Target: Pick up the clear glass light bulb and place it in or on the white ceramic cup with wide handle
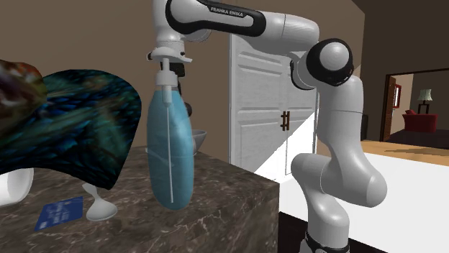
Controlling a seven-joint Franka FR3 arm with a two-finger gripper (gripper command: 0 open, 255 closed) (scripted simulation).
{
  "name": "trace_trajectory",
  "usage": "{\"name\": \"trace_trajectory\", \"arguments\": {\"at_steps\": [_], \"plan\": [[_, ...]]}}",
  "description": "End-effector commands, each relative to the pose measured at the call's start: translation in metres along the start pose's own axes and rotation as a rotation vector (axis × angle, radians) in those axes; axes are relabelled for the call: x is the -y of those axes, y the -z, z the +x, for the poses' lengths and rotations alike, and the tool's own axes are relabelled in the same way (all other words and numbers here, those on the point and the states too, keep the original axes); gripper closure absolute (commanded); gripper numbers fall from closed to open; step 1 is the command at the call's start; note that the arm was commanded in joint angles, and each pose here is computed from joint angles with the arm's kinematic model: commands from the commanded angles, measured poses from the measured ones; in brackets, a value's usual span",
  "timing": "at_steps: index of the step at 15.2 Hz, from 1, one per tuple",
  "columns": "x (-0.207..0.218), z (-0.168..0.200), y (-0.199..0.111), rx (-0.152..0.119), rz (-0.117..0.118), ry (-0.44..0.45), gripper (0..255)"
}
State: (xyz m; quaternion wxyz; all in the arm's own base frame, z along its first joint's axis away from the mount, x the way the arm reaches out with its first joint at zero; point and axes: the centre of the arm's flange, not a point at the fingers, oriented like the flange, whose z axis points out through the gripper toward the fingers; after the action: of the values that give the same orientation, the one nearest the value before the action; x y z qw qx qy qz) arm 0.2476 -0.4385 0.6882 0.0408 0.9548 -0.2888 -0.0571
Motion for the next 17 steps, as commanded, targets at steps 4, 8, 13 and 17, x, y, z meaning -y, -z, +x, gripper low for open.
{"name": "trace_trajectory", "arguments": {"at_steps": [4,8,13,17], "plan": [[0.004,0.003,-0.026,-0.001,0.0,0.0,255],[0.007,0.004,-0.047,-0.001,0.0,0.0,255],[0.007,0.004,-0.047,-0.001,0.0,0.0,255],[0.007,0.004,-0.047,-0.001,0.0,0.0,0]]}}
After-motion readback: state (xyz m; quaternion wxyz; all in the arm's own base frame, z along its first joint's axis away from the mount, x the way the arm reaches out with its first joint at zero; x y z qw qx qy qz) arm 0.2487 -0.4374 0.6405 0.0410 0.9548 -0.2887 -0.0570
